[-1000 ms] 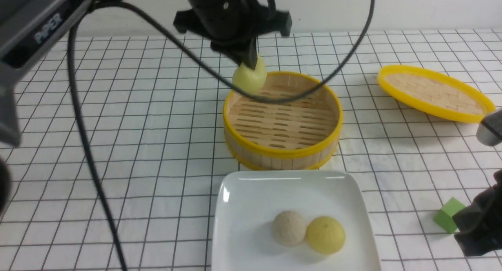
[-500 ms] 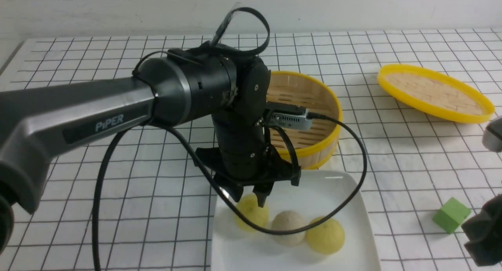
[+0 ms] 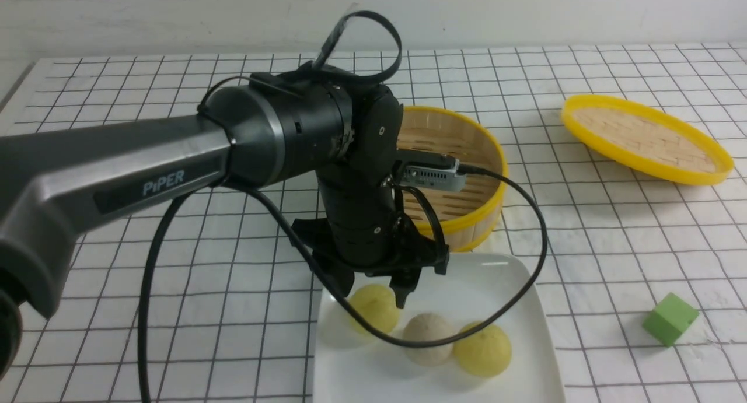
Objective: Put the steamed buns into the plate on the white-black tablecloth.
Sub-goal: 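Carry the bun from the bamboo steamer to the plate with the left gripper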
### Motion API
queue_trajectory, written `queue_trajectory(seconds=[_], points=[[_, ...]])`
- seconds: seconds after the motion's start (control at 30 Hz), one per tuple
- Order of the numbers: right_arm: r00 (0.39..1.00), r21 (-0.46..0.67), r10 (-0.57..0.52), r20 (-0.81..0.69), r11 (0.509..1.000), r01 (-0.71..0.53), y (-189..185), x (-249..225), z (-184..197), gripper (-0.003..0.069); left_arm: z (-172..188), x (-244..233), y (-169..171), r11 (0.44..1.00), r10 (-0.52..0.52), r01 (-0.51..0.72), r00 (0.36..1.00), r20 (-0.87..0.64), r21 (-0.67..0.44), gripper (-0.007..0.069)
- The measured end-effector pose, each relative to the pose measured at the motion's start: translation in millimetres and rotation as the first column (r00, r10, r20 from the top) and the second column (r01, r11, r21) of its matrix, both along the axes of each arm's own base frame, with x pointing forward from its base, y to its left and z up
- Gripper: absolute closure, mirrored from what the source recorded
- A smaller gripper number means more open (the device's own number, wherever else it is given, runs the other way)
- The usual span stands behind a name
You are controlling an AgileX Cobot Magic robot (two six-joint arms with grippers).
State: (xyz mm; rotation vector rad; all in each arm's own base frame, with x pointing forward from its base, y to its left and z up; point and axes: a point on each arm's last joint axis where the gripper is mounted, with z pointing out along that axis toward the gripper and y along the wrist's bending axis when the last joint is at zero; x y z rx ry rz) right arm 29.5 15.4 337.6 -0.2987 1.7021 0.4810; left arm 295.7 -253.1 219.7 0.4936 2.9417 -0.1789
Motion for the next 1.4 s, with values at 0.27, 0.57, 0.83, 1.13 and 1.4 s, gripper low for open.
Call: queue_trajectory(seconds=[0.27, 0.57, 0.83, 1.13, 1.4], points=[[1.0, 0.024, 0.001, 0.027, 1.0, -0.001, 2.0, 3.3, -30.9, 0.0661, 0.0, -0.1, 0.1, 1.0, 0.0, 0.0, 1.0, -0.001, 0.001, 0.0155], [1.0, -0.01, -0.005, -0.003, 1.0, 0.005, 3.9, 8.2, -39.0, 0.0661, -0.1, -0.3, 0.1, 1.0, 0.001, -0.001, 1.0, -0.003, 0.001, 0.0199], [1.0, -0.012, -0.006, -0.002, 1.0, 0.006, 4.0, 8.6, -38.9, 0.0659, -0.1, -0.1, 0.3, 1.0, -0.001, 0.001, 1.0, -0.001, 0.004, 0.0254], [1.0, -0.014, -0.006, -0.006, 1.0, 0.006, 4.3, 9.0, -40.3, 0.0657, -0.4, -1.1, 2.2, 1.0, -0.004, 0.005, 1.0, -0.012, 0.025, 0.0484], [0.994, -0.052, -0.087, -0.067, 0.995, 0.084, 3.3, 15.3, -82.0, 0.0652, 1.7, -1.3, 5.6, 0.998, -0.015, 0.015, 1.0, -0.003, 0.056, 0.0623]])
